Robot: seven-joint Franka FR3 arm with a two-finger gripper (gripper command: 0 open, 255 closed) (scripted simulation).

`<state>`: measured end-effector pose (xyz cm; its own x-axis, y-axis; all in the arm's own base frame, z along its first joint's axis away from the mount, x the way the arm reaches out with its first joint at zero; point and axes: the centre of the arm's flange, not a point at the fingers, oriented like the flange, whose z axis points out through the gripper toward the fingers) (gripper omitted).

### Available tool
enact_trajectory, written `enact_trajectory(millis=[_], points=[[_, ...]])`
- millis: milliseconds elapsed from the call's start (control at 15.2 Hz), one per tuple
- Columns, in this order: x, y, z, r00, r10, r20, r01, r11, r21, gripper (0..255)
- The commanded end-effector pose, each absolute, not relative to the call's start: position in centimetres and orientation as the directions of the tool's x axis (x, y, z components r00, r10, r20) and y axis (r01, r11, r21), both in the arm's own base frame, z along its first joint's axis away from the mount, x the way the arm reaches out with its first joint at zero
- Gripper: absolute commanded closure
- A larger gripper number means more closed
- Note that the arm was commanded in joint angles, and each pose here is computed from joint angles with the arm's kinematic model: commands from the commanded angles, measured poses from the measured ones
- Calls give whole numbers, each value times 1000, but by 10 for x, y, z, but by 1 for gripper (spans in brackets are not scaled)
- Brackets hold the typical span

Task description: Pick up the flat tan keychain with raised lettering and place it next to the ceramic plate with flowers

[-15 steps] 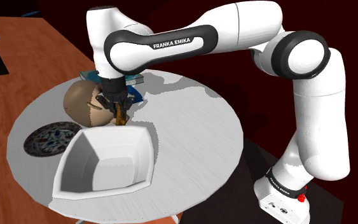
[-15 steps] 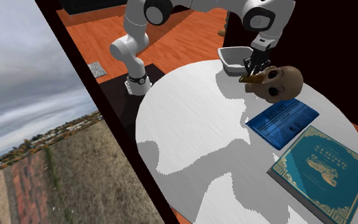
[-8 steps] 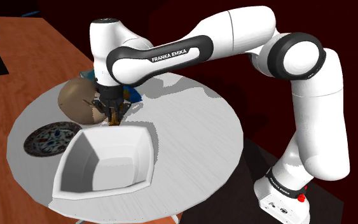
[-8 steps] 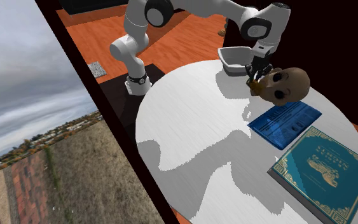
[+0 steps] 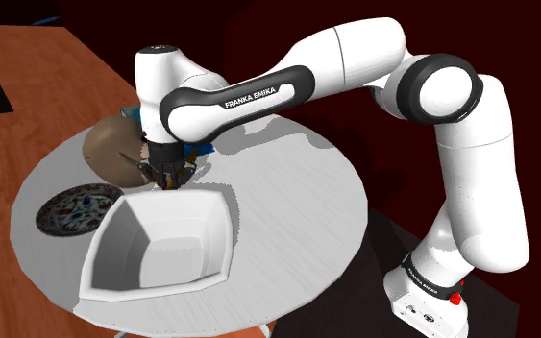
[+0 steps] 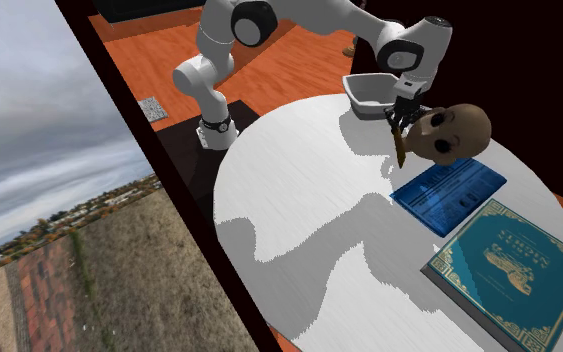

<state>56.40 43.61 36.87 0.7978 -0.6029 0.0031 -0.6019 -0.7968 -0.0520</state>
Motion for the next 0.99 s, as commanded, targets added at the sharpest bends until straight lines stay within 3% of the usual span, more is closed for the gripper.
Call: enact_trajectory(millis=[0, 66, 924], points=[[567, 431, 342, 791, -612, -8, -612, -790, -13, 255], [561, 430, 338, 790, -613, -8, -613, -790, -13, 0], [567, 431, 392, 791, -612, -8, -612, -790, -13, 0]])
